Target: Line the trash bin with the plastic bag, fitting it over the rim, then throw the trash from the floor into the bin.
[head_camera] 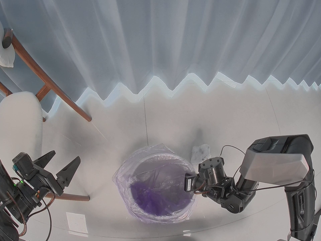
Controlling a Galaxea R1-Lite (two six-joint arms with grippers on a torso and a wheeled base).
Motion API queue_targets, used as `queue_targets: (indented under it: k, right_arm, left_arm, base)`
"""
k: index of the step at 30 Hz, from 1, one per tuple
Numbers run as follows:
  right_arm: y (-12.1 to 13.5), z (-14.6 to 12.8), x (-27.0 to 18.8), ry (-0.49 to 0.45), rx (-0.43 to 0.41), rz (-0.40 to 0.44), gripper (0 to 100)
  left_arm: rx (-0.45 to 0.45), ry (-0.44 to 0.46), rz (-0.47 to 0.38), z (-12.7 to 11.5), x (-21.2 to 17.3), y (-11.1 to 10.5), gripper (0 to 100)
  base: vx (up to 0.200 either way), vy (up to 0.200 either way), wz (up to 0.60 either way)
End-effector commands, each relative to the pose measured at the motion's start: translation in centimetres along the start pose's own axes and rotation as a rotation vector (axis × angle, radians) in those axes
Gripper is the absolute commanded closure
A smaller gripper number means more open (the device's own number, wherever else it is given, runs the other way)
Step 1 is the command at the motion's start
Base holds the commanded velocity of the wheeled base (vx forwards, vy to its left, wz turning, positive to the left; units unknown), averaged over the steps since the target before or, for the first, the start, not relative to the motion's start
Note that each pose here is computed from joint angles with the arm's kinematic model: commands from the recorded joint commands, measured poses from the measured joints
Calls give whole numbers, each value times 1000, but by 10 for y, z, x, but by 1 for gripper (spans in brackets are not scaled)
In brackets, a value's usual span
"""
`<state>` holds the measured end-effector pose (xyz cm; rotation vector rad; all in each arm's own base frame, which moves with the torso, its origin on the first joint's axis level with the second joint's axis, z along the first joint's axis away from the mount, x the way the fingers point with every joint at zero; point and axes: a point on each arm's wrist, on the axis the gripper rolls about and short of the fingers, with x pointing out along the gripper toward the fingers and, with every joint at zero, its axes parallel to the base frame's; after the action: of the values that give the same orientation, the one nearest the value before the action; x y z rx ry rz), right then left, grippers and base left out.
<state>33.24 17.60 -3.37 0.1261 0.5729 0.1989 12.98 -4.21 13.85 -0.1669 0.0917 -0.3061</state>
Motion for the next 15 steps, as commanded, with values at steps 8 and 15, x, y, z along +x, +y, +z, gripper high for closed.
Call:
queue_targets:
  k: [8,15]
  right_arm:
    - [31,97,12,-156,60,44,100]
    - [39,115,29,-191,70,6,100]
  left_arm:
    - [-1,25,7,-5,-4,1,0]
    - [0,29,10,-5,-4,1,0]
  base:
    - [0,0,0]
    - [0,0,0]
